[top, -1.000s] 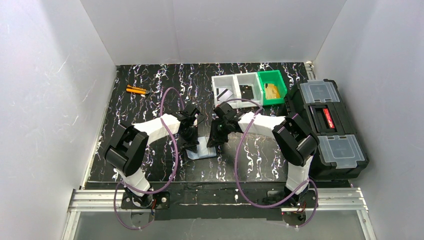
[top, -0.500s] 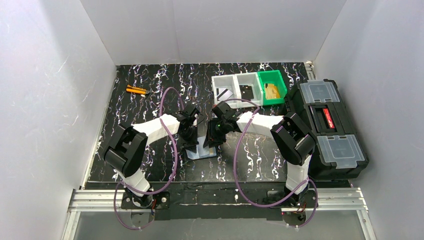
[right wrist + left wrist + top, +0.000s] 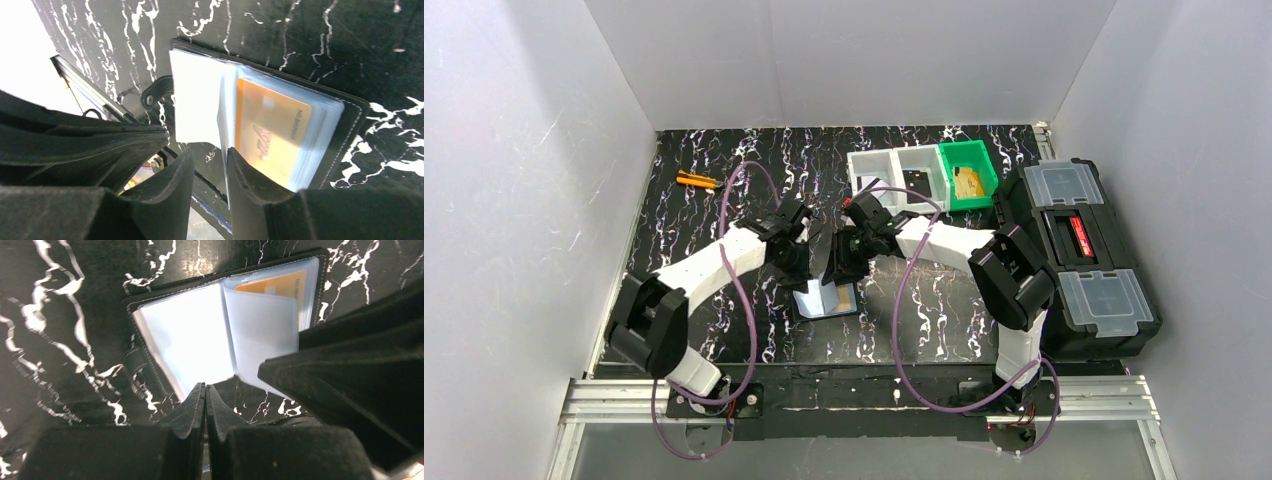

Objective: Take the credit cards out of the card holder
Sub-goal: Remove the credit card from the card holder.

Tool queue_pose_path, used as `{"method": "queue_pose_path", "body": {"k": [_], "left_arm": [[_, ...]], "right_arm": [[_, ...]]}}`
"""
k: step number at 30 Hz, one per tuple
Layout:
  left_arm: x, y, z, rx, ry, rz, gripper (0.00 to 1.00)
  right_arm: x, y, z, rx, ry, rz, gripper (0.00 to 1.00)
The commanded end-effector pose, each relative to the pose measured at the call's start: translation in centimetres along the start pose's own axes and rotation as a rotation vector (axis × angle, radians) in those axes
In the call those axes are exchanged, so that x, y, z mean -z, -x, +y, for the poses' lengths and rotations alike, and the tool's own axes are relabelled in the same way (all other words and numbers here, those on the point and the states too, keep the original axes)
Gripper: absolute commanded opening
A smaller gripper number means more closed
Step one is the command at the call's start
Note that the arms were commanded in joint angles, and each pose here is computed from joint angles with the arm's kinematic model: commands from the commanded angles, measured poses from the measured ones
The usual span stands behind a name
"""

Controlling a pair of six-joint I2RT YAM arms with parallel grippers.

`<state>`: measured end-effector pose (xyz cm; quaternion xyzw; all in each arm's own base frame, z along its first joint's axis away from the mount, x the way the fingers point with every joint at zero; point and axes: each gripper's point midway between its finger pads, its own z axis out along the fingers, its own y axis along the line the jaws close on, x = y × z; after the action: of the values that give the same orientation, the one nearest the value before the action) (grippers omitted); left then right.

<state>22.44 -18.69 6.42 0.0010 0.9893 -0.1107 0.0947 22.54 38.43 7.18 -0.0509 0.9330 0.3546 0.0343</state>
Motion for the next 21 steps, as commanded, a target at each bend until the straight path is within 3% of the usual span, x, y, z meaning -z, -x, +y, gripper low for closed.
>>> {"method": "queue_pose_path", "body": {"k": [1, 11, 21], "left_arm": [[4.7, 1.2, 1.6, 0.005, 0.054, -0.104, 0.01], [10.5, 1.4, 2.7, 0.026, 0.039, -0.204, 0.06], [11.2, 0.8, 2.5, 0.023, 0.008, -0.198, 0.09]], "right_arm": [[1.1, 0.7, 3.7, 0.062, 0.097, -0.010, 0.39], [-1.7, 0.1, 6.1, 0.085, 0.121, 0.063, 0.46], [-4.9, -0.4, 5.5, 0.053, 0.089, 0.119, 0.56]]}}
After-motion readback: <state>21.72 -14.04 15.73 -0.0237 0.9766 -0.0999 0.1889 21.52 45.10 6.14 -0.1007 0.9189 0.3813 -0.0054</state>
